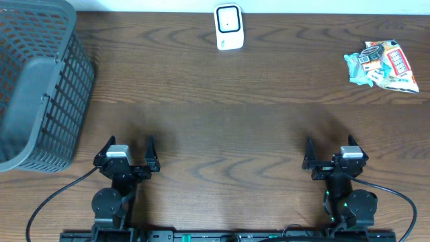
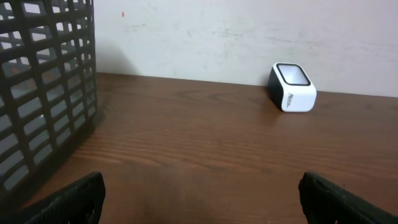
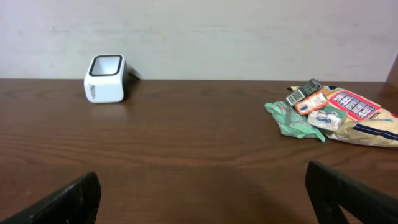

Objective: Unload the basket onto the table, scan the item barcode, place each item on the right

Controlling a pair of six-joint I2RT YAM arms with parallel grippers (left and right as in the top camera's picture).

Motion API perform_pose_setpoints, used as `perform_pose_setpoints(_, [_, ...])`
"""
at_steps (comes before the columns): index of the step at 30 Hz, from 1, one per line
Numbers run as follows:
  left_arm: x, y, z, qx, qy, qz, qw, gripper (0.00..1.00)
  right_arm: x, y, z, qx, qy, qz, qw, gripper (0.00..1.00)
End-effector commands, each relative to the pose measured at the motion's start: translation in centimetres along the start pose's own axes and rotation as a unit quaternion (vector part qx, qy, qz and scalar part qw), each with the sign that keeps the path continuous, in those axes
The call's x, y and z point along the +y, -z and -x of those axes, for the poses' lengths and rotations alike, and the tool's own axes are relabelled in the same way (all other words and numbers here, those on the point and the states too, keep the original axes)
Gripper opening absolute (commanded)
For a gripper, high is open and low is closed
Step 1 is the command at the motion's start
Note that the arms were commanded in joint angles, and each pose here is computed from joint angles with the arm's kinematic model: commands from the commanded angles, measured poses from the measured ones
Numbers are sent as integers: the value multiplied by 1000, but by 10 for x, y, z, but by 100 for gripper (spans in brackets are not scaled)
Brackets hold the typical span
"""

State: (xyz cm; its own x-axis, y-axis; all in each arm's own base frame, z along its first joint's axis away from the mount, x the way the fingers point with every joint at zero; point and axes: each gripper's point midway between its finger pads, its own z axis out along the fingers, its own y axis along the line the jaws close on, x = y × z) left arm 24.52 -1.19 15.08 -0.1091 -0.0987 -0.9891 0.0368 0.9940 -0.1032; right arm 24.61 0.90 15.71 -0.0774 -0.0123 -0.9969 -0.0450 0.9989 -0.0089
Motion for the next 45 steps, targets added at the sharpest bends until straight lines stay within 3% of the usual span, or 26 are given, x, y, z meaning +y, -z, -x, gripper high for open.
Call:
perform_pose_setpoints(1, [2, 0, -14, 25, -26, 3, 999, 98, 0, 0, -1, 0, -1, -1, 1000, 99])
perform_pose_setpoints(45, [5, 0, -15, 26, -21, 12, 999, 98, 0, 0, -1, -1, -1, -1, 1000, 99])
